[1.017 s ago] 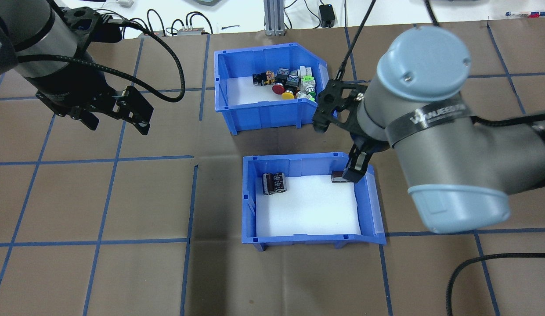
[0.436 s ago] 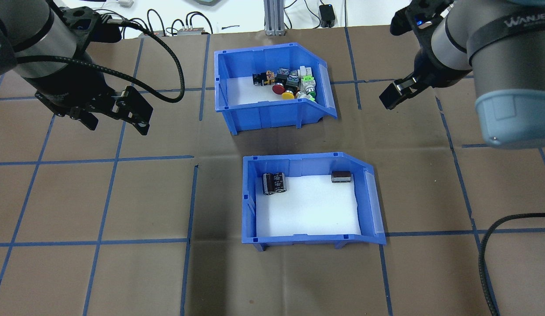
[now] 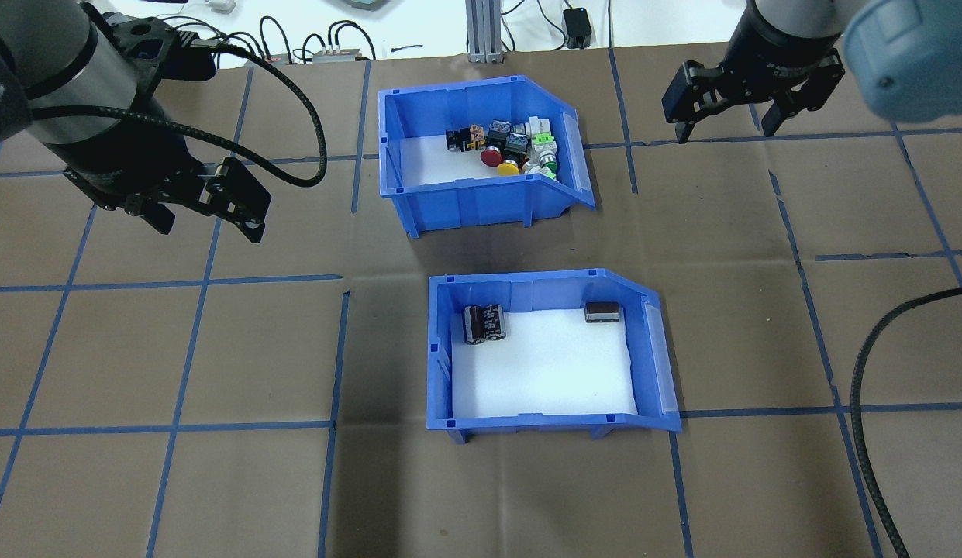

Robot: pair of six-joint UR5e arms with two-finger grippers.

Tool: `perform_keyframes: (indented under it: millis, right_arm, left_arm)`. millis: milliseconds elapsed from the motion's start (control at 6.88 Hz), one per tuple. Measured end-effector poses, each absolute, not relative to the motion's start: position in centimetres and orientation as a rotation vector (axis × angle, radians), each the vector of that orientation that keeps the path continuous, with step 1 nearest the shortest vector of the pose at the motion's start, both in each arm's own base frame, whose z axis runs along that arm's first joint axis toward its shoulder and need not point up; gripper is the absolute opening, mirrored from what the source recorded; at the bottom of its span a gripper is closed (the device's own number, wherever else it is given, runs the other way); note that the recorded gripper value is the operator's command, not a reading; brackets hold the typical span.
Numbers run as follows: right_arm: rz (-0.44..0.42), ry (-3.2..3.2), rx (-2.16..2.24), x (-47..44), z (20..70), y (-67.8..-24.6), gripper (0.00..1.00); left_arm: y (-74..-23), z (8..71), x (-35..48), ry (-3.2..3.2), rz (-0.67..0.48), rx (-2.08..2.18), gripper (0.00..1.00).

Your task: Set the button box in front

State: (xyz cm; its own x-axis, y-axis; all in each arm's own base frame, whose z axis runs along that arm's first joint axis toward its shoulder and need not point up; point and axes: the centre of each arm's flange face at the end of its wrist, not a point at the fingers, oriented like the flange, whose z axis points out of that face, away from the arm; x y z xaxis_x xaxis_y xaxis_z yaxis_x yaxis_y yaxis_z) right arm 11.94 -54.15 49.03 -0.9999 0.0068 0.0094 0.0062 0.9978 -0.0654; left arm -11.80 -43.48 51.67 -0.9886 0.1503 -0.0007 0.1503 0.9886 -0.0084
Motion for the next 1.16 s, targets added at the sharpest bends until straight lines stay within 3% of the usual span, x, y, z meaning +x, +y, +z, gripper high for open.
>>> perform_keyframes:
  millis: [291, 581, 1162]
  right_arm:
    - [-0.018, -3.132, -0.124, 12.0, 49.4, -54.7, 1.0]
    - [-0.071, -3.129, -0.15, 12.0, 48.0, -54.0, 1.0]
    - [-0.039, -3.125, -0.142, 11.9, 48.0, -53.6, 1.0]
  left_arm:
    - [-43.8, 51.6, -11.7, 3.132, -0.008, 0.236, 1.0]
    - [-43.9, 51.6, -11.7, 3.132, -0.008, 0.235, 1.0]
    - [-44.3, 51.7, -11.6, 3.133, -0.008, 0.234, 1.0]
